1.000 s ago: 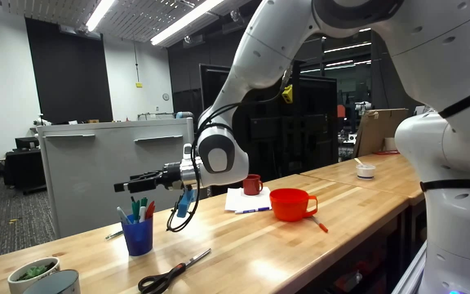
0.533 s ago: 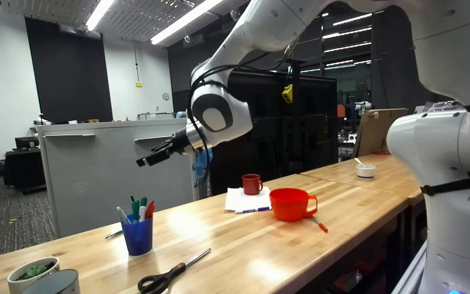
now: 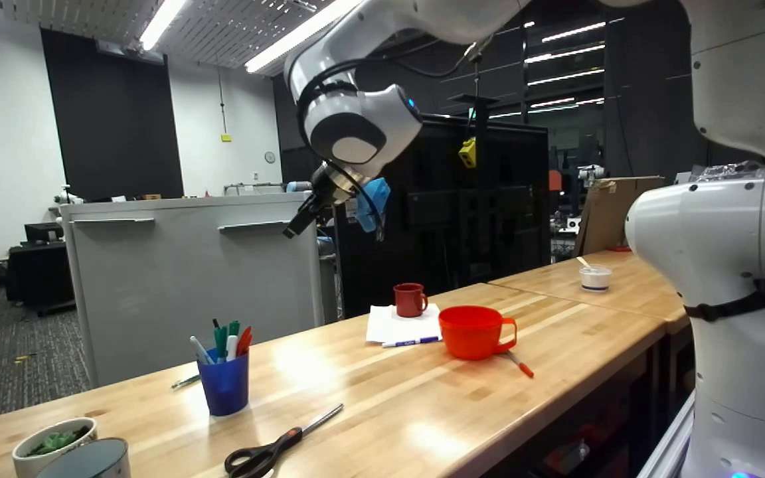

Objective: Put the pen inside cup

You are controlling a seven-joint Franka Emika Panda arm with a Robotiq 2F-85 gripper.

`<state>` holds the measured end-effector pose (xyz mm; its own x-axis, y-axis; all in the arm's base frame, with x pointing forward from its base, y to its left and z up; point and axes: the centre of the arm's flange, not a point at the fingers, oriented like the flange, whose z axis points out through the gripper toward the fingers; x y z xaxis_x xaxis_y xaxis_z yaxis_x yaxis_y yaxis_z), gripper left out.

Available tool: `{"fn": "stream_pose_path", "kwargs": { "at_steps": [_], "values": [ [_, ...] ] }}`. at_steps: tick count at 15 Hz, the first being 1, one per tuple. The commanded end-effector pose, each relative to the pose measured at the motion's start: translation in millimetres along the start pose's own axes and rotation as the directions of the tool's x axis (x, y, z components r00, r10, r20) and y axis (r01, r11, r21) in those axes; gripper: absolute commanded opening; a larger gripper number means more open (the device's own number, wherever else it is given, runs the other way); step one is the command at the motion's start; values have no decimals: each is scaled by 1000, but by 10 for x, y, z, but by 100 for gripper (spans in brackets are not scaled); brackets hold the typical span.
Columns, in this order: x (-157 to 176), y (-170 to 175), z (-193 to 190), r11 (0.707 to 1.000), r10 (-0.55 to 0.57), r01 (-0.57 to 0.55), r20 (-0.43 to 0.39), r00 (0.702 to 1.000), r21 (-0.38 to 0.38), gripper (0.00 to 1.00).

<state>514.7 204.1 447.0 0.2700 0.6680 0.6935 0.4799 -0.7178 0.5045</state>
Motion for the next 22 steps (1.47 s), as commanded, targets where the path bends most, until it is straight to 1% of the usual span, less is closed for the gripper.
{"fn": "stream_pose_path", "kwargs": {
  "at_steps": [1, 2, 3, 4, 5, 7, 11, 12, 14, 17, 20, 22],
  "values": [
    [298, 365, -438, 999, 20, -12, 193, 981, -42, 100],
    [273, 414, -539, 997, 50, -35, 241, 969, -69, 100],
    [209, 437, -567, 994, 100, -84, 270, 958, -69, 100],
    [-404, -1, -240, 997, 59, -48, 175, 983, -67, 100],
    [-490, 21, -219, 997, 61, -51, 183, 981, -59, 100],
    [-506, 73, -206, 997, 62, -51, 180, 982, -63, 100],
    [-438, -20, -209, 998, 55, -47, 169, 984, -50, 100],
    [-473, -31, -176, 997, 82, -80, 184, 979, -21, 100],
    [-551, 12, -213, 990, 130, -141, 286, 949, 16, 100],
    [-928, -15, -314, 978, 179, -209, 426, 887, 25, 100],
    [-1230, 13, -425, 967, 201, -254, 510, 836, 34, 100],
    [-1333, 58, -490, 964, 212, -266, 537, 816, 24, 100]
  ]
}}
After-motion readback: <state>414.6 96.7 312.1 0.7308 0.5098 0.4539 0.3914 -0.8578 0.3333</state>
